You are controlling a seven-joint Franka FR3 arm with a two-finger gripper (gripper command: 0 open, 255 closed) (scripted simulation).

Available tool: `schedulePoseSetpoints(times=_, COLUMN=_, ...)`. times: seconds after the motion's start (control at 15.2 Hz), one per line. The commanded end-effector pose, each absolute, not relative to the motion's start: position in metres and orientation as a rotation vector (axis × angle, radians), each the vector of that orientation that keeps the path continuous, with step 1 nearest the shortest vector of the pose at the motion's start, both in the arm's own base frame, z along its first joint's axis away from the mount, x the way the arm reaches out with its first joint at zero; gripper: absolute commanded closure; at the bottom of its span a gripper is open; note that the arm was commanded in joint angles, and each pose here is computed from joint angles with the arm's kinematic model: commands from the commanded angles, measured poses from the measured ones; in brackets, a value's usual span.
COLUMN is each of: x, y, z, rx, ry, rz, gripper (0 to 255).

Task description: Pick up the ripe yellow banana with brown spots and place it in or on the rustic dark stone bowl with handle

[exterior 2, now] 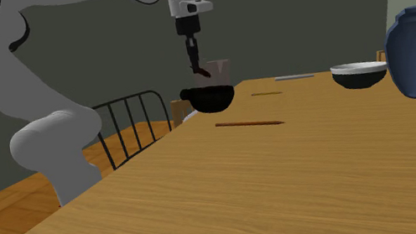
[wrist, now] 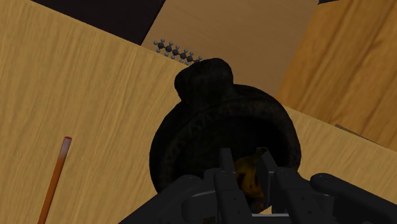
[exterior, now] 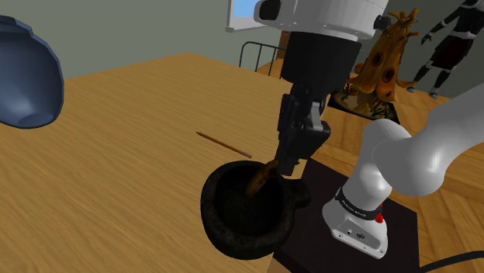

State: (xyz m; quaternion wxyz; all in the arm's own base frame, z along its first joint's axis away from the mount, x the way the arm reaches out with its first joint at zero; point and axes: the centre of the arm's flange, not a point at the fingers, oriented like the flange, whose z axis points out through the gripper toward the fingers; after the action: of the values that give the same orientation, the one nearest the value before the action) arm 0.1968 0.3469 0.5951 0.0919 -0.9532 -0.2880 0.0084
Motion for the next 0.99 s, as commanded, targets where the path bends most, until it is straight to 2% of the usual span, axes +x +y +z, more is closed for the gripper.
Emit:
schedulePoseSetpoints(times=0.0, x=0.196, y=0.348, z=0.584, rx=-2.831, ry=-0.856, rz=0.024, gripper=255)
schedulePoseSetpoints(times=0.4, x=0.196, y=0.348, z=0.551, rx=-2.831, ry=-0.856, rz=0.024, gripper=255)
schedulePoseSetpoints(times=0.92, x=0.196, y=0.348, z=0.551, rx=-2.831, ry=-0.856, rz=0.025, gripper=255)
